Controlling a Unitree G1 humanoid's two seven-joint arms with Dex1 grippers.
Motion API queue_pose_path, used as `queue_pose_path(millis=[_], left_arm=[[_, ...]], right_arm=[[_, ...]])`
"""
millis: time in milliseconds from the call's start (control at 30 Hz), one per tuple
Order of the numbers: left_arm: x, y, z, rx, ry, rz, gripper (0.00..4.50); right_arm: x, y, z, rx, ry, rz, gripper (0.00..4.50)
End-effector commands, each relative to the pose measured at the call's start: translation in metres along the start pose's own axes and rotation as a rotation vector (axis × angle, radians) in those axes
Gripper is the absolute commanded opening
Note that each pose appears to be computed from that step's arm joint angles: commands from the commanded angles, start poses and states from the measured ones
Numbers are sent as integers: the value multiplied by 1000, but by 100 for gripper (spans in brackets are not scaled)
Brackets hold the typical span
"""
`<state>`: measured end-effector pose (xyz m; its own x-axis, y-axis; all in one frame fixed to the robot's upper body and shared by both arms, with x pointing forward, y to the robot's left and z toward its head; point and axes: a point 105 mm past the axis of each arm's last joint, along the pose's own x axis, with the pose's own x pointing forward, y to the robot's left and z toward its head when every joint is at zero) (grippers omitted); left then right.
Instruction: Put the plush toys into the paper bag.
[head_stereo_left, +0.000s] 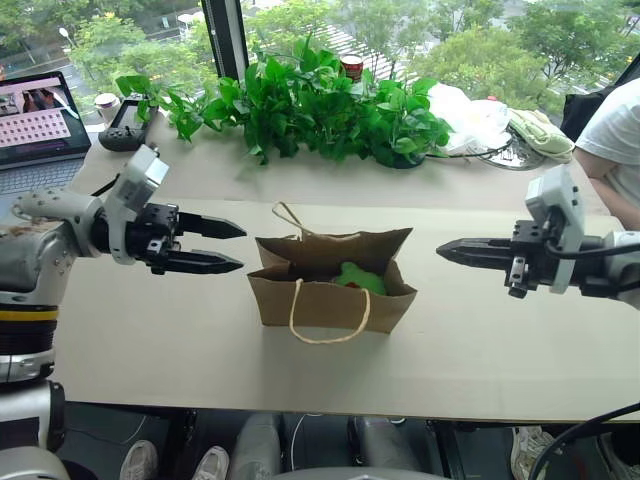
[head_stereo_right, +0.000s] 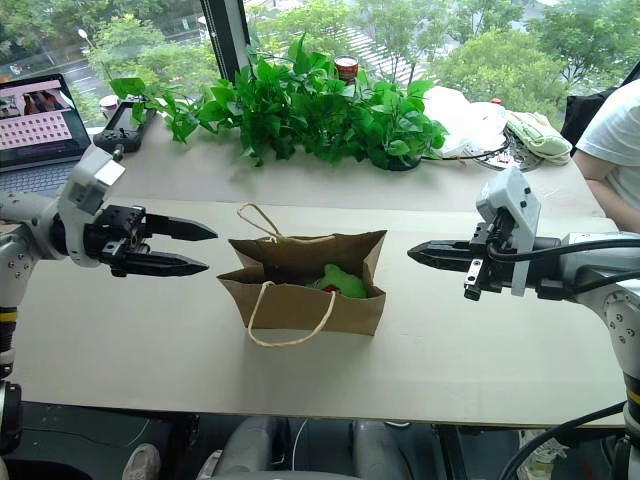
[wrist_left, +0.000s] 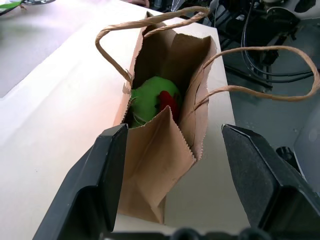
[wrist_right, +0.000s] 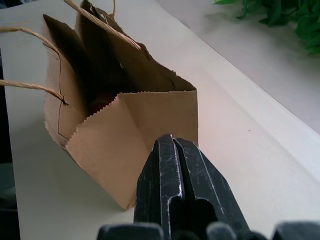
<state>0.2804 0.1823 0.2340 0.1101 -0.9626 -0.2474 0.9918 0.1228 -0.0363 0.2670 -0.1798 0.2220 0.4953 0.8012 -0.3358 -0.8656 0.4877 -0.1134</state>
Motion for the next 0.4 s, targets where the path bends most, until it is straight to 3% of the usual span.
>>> queue_pose_path(millis=[33, 400], left_arm=[[-5, -4, 14, 46, -20, 24, 322], [-5, -4, 16, 51, -33, 35, 322]], right_arm=[[-2, 0, 15, -65, -35, 1, 0], [2, -1, 17, -71, -41, 11, 0]])
